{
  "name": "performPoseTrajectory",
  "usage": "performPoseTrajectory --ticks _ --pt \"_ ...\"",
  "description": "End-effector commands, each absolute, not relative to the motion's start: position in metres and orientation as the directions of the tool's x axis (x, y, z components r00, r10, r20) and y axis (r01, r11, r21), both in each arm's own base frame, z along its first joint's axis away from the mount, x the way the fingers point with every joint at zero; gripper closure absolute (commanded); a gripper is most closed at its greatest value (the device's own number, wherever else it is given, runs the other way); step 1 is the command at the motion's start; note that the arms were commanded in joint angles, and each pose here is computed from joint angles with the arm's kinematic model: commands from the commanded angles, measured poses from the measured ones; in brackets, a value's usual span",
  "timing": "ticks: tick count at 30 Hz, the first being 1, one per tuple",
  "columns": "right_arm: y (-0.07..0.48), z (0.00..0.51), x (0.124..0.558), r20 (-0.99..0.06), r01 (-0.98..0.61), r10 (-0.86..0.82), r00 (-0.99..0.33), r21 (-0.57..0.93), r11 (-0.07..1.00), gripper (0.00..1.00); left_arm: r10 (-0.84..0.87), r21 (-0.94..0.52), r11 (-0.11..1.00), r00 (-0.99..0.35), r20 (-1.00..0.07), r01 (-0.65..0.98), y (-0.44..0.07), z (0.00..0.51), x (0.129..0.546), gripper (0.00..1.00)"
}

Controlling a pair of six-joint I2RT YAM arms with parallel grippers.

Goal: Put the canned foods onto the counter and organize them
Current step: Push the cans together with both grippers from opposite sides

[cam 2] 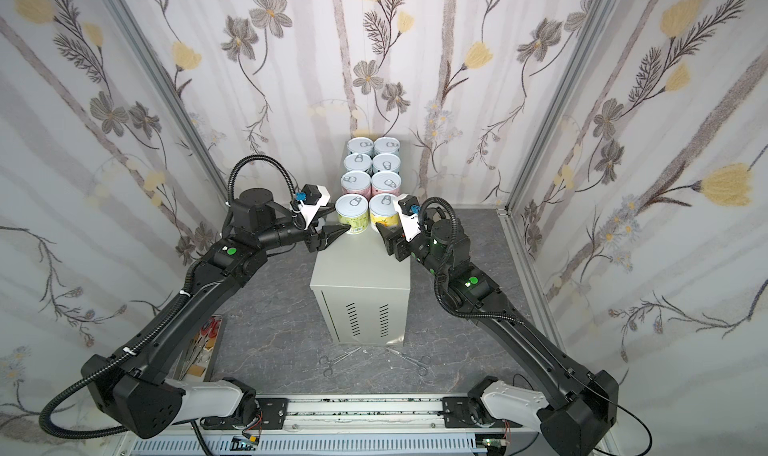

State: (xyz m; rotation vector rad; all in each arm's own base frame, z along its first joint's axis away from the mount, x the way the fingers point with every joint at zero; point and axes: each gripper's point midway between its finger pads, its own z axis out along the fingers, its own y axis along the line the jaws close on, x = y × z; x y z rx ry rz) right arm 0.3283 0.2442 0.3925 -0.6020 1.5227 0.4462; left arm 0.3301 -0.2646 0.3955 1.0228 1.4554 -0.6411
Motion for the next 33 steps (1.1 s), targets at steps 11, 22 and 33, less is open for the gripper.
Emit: performPoseTrajectory --ticks 11,22,33 --pt "0.2457 0.3905 0.3309 -0.992 -0.620 -0.123 0.030 -0.115 0.776 0.27 0.203 0.204 0.479 0.119 -0.972 0.854 -0.2643 0.4058 0.3335 0.37" --pt "0.2446 0.3875 0.3345 -0.992 -0.609 -0.124 0.020 -0.110 0.785 0.27 0.203 0.205 0.481 0.118 -0.972 0.853 -0.2638 0.4052 0.3337 0.37" --pt "0.2442 0.3856 0.3362 -0.993 -0.606 -0.119 0.012 -0.102 0.789 0.27 0.207 0.206 0.484 0.117 -0.971 0.851 -0.2640 0.4030 0.3361 0.36"
